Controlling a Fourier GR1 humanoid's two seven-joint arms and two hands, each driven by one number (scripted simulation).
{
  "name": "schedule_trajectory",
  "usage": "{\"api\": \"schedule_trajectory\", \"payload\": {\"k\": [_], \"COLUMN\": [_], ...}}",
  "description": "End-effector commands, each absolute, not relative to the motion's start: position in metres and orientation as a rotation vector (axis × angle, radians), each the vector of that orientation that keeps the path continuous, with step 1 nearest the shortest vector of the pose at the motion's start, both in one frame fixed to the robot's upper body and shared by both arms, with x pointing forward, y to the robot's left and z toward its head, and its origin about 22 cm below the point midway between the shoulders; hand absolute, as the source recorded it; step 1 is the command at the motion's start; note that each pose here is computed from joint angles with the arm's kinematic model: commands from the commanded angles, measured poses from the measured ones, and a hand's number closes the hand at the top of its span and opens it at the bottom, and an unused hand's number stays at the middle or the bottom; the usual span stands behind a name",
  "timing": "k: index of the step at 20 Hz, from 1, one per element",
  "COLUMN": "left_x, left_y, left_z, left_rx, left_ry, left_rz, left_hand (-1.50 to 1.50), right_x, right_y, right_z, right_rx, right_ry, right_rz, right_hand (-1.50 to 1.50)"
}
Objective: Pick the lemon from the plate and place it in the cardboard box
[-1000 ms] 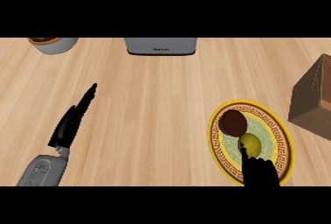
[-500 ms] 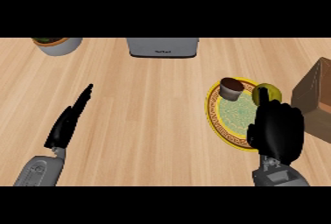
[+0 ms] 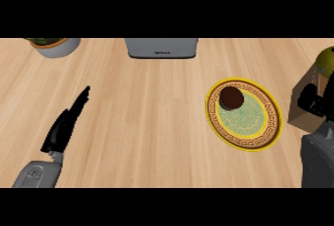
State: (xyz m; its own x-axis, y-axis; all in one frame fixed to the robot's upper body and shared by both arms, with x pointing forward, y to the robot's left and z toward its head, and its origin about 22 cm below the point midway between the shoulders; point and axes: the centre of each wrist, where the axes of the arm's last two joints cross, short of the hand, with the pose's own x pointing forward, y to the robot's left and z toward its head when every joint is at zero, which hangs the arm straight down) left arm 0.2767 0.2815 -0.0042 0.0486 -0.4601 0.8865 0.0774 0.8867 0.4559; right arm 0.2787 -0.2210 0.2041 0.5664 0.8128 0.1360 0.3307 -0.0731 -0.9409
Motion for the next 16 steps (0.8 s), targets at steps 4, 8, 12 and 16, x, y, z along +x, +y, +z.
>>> {"api": "schedule_trajectory", "payload": {"k": [4,8,12,16], "left_x": [0.273,0.265,0.278,0.269], "left_y": [0.282,0.282,0.287,0.29], "left_z": [-0.002,-0.017,-0.009,0.004], "left_rx": [0.331,0.324,0.316,0.321], "left_ry": [-1.47,-1.469,-1.469,-1.465], "left_rz": [-0.413,-0.424,-0.412,-0.422], "left_hand": [0.0,0.0,0.0,0.0], "right_x": [0.293,0.295,0.297,0.299], "right_y": [-0.317,-0.33,-0.371,-0.394], "right_z": [0.225,0.201,0.182,0.149], "right_rx": [-1.646,-1.638,-1.563,-1.266], "right_ry": [-0.885,-0.8,-0.722,-0.672], "right_rz": [0.432,0.478,0.47,0.416], "right_hand": [1.5,1.5,1.5,-1.5]}}
